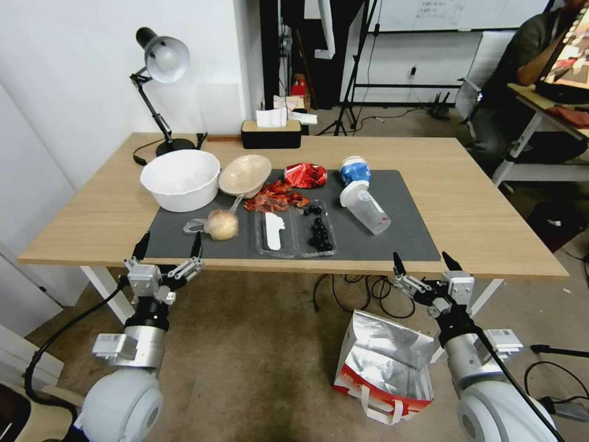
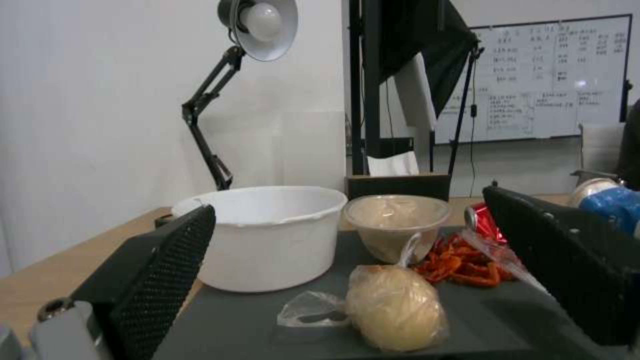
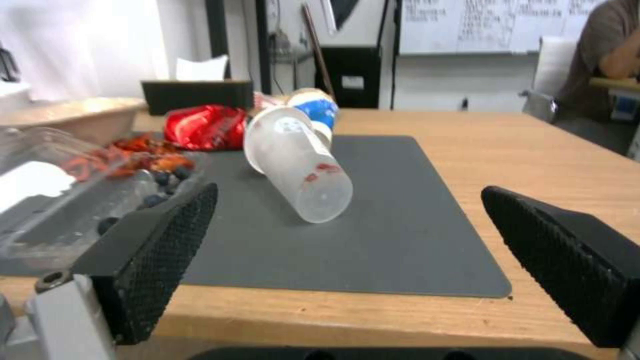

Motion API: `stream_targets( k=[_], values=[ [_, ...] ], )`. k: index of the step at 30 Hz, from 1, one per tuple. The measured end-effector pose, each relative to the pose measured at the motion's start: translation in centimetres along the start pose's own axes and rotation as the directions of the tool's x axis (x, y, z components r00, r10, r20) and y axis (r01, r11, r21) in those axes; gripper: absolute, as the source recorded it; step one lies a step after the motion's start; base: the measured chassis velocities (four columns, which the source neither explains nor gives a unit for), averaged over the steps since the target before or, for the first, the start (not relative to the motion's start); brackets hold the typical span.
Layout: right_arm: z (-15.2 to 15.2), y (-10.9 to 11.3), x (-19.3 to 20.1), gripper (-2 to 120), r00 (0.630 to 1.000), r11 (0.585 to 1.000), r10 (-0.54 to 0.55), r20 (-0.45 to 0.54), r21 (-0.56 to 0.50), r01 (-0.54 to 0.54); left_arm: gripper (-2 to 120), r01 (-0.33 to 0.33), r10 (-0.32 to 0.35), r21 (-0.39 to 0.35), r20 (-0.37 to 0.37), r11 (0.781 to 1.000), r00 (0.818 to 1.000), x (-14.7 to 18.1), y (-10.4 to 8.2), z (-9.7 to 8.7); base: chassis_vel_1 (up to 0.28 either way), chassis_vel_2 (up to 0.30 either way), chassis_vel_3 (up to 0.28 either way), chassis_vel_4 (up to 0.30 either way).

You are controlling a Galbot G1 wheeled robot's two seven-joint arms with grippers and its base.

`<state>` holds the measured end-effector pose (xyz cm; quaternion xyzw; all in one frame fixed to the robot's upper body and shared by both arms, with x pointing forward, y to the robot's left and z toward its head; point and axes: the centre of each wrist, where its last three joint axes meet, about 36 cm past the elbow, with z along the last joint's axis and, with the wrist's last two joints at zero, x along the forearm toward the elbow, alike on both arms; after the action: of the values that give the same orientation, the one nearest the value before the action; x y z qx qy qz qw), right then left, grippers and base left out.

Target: Pick up the food delivery bag from the floor and place it on the table.

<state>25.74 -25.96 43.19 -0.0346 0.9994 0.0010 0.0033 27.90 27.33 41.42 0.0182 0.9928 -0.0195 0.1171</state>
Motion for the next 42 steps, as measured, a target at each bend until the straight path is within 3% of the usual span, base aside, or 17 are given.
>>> stream_targets(
  k=[4, 7, 14, 29, 42],
  values=[
    [2.0, 0.0, 1.4, 100, 0.999, 1.000, -0.021, 0.026, -0.006, 0.021, 100, -0.004, 0.004, 0.005, -0.015, 1.000, 1.000, 1.4, -0.4, 0.3, 0.000, 0.000, 0.000, 0.000],
    [3.2, -0.3, 0.9, 100, 1.000, 1.000, -0.027, 0.012, -0.002, 0.027, 100, -0.010, 0.010, 0.005, -0.046, 1.000, 0.999, 1.9, -0.5, 1.5, 0.000, 0.000, 0.000, 0.000],
    [3.6, -0.5, -0.2, 100, 1.000, 1.000, -0.030, -0.004, -0.002, 0.030, 100, 0.006, -0.005, 0.014, -0.063, 1.000, 0.998, 2.0, -0.1, 3.0, 0.000, 0.000, 0.000, 0.000],
    [3.0, 0.0, 0.6, 100, 0.999, 0.999, -0.031, -0.018, -0.011, 0.031, 100, -0.002, 0.002, 0.018, 0.003, 1.000, 1.000, 2.5, -0.4, 1.0, 0.000, 0.000, 0.000, 0.000],
    [3.4, 0.2, 0.5, 100, 0.999, 0.999, -0.026, -0.023, -0.024, 0.026, 100, -0.010, 0.010, 0.027, -0.002, 1.000, 1.000, 2.7, -0.6, 1.1, 0.000, 0.000, 0.000, 0.000]
  ],
)
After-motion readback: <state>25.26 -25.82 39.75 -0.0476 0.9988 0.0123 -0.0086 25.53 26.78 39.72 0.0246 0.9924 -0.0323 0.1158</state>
